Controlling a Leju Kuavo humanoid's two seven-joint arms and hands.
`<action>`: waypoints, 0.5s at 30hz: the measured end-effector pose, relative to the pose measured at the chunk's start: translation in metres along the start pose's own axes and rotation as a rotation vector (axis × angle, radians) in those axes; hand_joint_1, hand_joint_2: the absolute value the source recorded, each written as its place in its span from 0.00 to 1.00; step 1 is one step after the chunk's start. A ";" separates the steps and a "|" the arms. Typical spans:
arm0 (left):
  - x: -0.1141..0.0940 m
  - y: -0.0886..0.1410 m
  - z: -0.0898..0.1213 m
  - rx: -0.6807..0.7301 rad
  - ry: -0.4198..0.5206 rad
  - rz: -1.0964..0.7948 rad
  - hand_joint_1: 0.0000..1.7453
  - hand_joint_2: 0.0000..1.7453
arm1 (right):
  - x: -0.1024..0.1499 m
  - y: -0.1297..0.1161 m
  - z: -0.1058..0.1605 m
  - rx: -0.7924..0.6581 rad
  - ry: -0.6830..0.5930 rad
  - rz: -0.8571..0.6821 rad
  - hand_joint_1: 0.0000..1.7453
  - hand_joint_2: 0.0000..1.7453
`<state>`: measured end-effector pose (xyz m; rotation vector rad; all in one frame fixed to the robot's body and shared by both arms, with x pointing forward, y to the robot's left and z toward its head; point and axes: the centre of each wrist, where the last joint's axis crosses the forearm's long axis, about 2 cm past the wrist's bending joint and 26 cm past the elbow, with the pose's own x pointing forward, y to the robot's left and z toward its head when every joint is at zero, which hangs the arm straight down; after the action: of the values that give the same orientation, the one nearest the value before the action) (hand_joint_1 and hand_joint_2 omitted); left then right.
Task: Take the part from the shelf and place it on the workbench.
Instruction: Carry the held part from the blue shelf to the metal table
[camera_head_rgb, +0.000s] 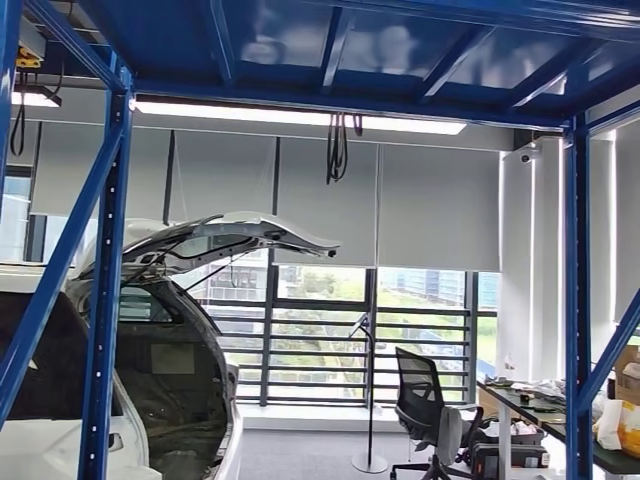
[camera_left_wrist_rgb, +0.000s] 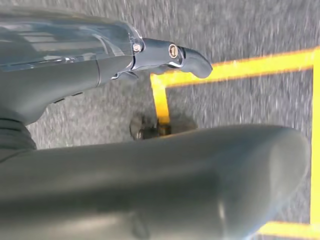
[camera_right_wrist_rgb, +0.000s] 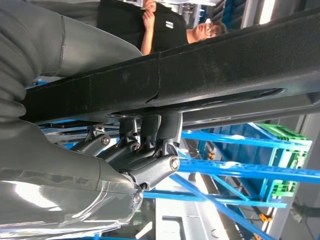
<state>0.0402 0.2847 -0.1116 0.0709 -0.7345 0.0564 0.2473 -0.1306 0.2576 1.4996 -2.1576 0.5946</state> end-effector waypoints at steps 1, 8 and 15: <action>0.000 0.000 0.000 -0.001 0.001 0.000 0.00 1.00 | 0.000 0.000 0.000 0.001 0.000 0.000 1.00 1.00; -0.001 0.002 0.001 0.001 0.005 -0.005 0.00 1.00 | -0.002 0.005 0.002 -0.004 0.000 -0.015 1.00 1.00; 0.000 0.001 0.000 -0.004 0.002 -0.012 0.00 1.00 | -0.002 0.007 0.001 -0.003 -0.012 -0.017 1.00 1.00</action>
<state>0.0398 0.2859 -0.1117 0.0709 -0.7319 0.0435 0.2414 -0.1276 0.2546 1.5216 -2.1518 0.5786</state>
